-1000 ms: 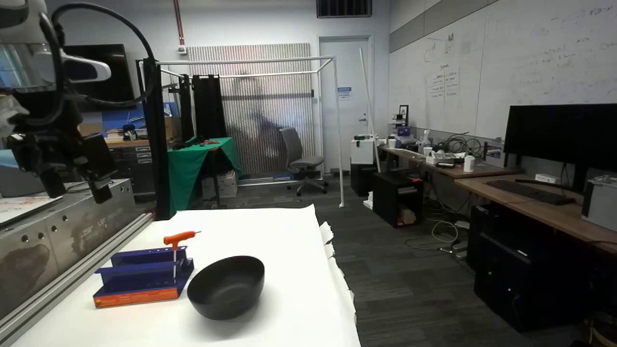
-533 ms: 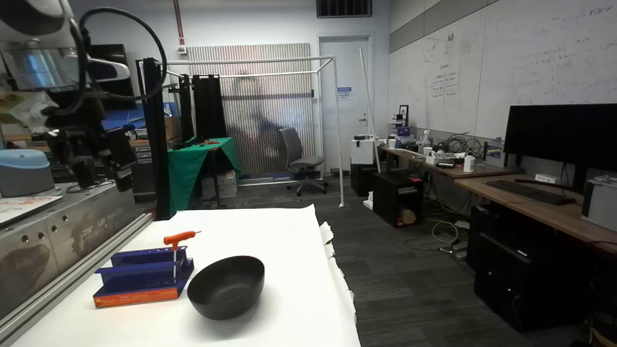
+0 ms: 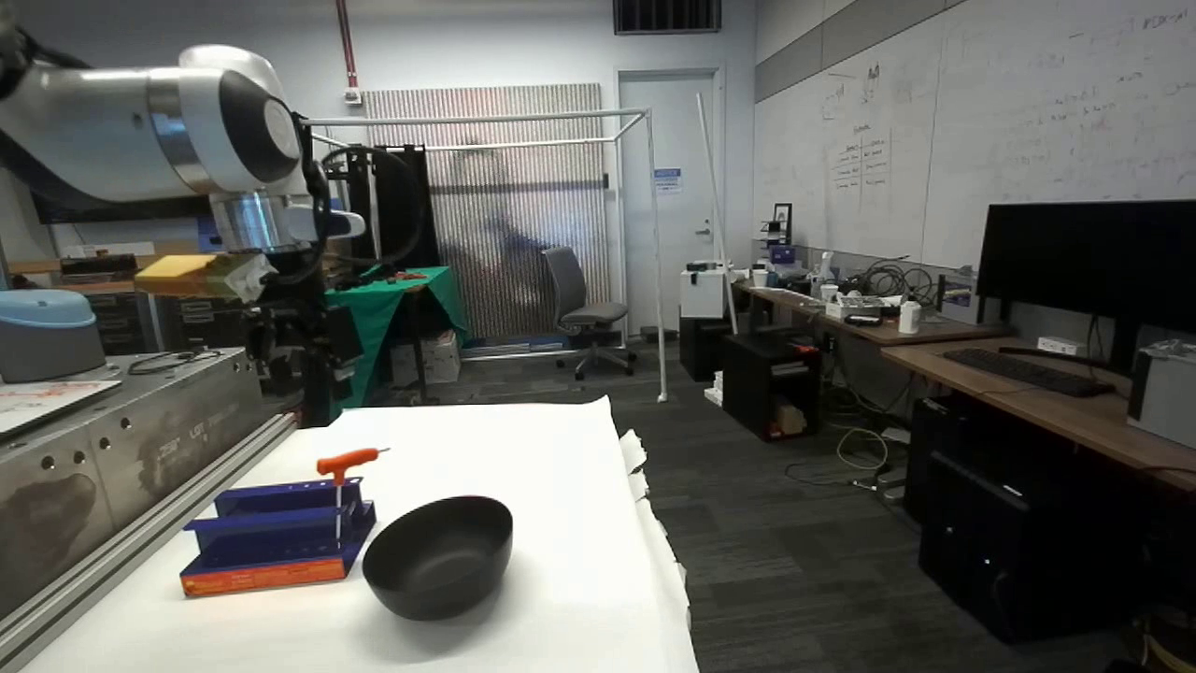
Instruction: Pick up the orange object tool and put it in the bowl
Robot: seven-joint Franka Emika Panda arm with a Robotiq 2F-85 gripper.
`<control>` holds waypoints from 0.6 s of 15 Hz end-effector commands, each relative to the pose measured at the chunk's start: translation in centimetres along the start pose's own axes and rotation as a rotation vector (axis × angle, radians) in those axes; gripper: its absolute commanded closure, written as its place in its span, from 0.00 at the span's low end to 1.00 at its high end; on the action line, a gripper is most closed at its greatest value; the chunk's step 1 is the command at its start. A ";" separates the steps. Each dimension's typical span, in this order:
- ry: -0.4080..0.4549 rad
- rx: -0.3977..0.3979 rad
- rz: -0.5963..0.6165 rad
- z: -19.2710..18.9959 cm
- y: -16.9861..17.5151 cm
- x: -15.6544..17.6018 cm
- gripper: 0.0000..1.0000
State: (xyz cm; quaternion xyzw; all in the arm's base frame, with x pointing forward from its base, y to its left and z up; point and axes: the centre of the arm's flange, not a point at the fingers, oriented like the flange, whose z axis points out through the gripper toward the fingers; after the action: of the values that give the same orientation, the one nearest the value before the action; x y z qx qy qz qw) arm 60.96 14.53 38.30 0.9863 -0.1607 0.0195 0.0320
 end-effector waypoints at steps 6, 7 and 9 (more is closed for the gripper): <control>-0.259 0.021 -0.031 7.4 -4.7 7.9 0.00; -0.279 0.028 -0.035 8.1 -4.9 8.2 0.00; -0.314 0.029 -0.053 9.1 -5.0 8.6 0.26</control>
State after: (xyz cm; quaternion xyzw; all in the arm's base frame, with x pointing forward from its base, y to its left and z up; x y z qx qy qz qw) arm 67.79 15.44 29.57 0.9827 -0.1499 -0.1090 0.0034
